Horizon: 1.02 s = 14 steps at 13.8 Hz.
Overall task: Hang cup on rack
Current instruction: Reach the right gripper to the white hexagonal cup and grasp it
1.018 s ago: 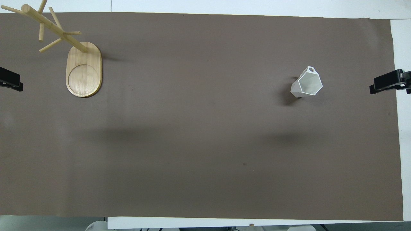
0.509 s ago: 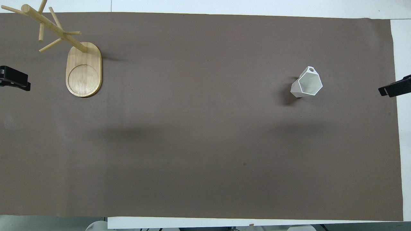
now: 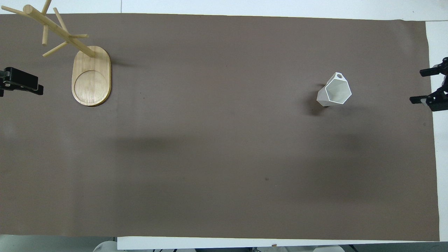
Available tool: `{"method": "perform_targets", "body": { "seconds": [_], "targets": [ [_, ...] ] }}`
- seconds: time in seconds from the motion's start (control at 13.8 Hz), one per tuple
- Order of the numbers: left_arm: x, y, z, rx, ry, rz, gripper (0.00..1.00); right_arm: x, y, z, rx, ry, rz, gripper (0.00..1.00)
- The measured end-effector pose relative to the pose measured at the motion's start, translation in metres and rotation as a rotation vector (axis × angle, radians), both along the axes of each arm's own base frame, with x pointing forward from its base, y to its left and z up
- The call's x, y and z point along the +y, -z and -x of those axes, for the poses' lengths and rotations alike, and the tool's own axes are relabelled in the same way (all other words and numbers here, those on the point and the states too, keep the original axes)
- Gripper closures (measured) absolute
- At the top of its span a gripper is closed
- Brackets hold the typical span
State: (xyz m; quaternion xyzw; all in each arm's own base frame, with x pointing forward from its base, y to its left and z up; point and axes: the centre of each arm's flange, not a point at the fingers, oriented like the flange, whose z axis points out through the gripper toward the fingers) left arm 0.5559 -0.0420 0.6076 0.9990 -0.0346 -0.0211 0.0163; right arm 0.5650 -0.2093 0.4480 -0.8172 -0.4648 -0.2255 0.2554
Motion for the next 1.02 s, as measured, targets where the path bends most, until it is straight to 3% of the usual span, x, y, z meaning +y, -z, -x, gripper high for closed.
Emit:
{"method": "perform_targets", "body": {
  "seconds": [0.22, 0.36, 0.65, 1.02],
  "targets": [
    [0.008, 0.000, -0.001, 0.000, -0.015, 0.000, 0.00, 0.002, 0.075, 0.016, -0.187, -0.089, -0.255, 0.00],
    [0.010, 0.000, -0.001, 0.000, -0.018, 0.000, 0.00, 0.004, 0.101, 0.018, -0.223, -0.097, -0.350, 0.00],
    [0.010, 0.000, -0.001, 0.001, -0.018, 0.000, 0.00, -0.001, 0.173, 0.024, -0.344, -0.142, -0.459, 0.00],
    [0.010, 0.000, -0.001, 0.001, -0.018, 0.000, 0.00, 0.007, 0.206, 0.018, -0.378, -0.097, -0.528, 0.00]
  ]
}}
